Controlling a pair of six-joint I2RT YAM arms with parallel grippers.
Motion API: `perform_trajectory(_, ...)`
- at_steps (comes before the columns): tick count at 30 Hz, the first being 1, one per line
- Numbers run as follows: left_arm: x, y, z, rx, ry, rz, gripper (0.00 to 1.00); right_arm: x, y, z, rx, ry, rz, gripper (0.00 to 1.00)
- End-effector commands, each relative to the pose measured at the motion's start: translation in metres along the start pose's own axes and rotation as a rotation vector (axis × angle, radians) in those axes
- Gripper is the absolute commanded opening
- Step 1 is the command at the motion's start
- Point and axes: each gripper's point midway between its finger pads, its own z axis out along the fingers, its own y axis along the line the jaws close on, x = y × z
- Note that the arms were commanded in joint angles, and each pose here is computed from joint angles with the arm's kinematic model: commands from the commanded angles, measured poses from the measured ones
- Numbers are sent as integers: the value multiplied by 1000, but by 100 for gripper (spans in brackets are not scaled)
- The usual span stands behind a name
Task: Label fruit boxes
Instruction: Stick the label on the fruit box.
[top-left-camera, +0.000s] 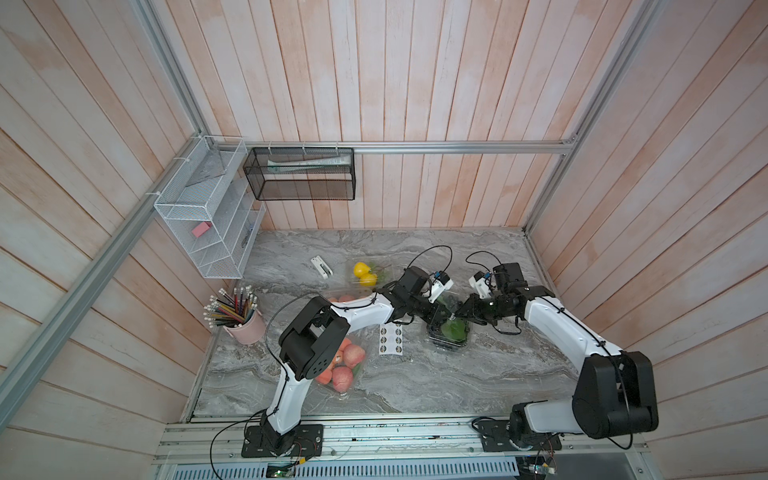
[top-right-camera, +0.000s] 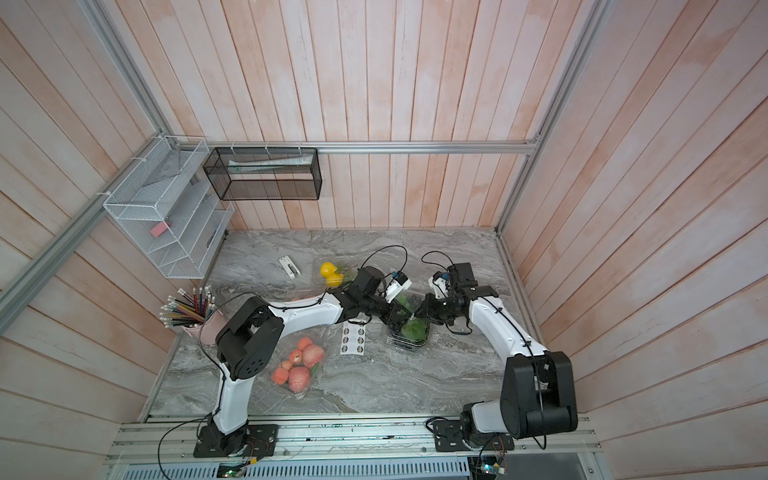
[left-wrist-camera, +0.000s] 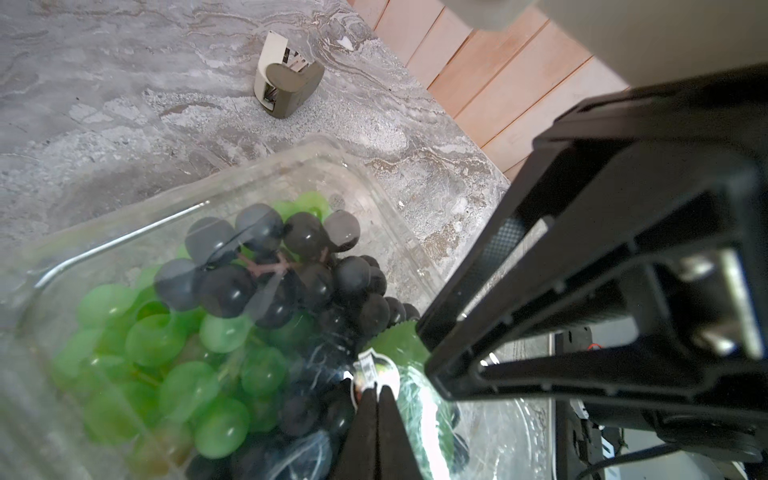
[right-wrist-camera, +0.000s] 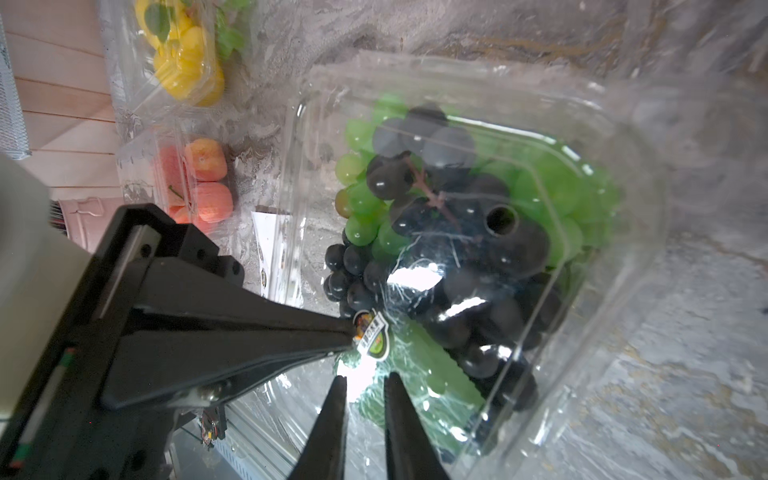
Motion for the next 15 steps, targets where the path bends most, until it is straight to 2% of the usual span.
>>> perform_trajectory(1,27,17,5,-64,82,-32,7,-6,6,-12,6,-26,-10,10)
perform_trajectory(3,25,18,5,-67,76,-32,7,-7,12,-11,-28,-26,-10,1)
perform_trajectory(11,-9,9,-14,-66,-40,-45,7,-7,13,0,-73,-5,-4,0)
perform_trajectory(15,-16,10,-21,-78,-65,-50,7,-6,14,6,-93,7,-1,0)
